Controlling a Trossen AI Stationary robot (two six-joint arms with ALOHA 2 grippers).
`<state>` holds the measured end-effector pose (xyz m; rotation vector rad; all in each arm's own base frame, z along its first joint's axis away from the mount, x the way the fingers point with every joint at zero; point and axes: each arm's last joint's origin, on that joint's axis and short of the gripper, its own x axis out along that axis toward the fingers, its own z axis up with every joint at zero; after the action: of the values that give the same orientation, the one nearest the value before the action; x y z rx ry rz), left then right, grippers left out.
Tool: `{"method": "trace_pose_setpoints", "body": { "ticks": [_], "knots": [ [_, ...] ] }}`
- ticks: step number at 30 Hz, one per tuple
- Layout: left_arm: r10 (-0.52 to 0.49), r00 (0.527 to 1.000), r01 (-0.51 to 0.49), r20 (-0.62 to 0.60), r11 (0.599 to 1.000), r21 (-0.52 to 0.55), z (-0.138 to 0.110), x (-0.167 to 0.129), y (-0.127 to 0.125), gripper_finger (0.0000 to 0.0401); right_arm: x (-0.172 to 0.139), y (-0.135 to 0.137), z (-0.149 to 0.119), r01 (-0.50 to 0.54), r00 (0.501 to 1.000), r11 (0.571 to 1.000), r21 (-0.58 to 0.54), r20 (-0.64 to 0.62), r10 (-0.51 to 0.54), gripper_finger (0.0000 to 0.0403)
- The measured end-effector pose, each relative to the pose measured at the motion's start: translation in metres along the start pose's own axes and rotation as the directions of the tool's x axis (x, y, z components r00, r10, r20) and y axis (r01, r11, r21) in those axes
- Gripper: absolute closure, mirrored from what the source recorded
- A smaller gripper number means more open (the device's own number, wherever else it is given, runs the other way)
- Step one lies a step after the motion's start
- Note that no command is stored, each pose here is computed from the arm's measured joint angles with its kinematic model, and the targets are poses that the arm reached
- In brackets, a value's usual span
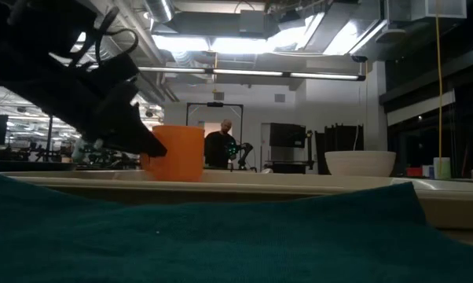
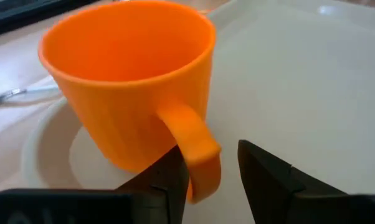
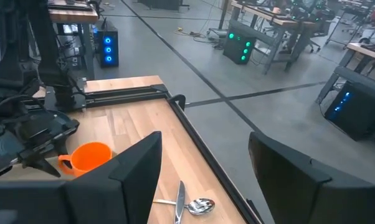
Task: Set up tray
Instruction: Put the orange mug on the top left of the white tray, then put the black plate on the white tray below the orange mug
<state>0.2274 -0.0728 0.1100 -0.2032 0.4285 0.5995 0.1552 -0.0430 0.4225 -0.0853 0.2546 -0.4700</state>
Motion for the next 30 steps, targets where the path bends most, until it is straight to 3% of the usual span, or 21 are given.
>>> {"method": "trace_pose_setpoints", "body": {
  "ticks": [11,18,24,30],
  "knots": [
    [-0.022,0.987,0.029,-0.159,0.999,0.039,0.026,-0.030,0.029,0.0271,0.000,0.001,0.000,-0.044,0.999,0.999,-0.006,0.001,0.044,0.0158],
    [-0.174,0.956,0.166,-0.237,0.985,-0.054,0.046,-0.058,0.045,0.0259,0.000,0.002,0.000,-0.051,0.999,0.998,-0.032,0.001,0.051,0.0158],
    [-0.264,0.862,0.241,-0.433,0.965,-0.107,0.076,-0.090,0.056,0.0247,0.000,0.002,0.000,-0.052,0.999,0.998,-0.035,0.000,0.052,0.0159],
    [-0.058,0.726,0.127,-0.685,0.991,0.051,0.074,-0.109,0.081,0.0246,0.000,0.002,0.000,-0.051,0.999,0.997,-0.052,0.000,0.051,0.0178]
  ]
}}
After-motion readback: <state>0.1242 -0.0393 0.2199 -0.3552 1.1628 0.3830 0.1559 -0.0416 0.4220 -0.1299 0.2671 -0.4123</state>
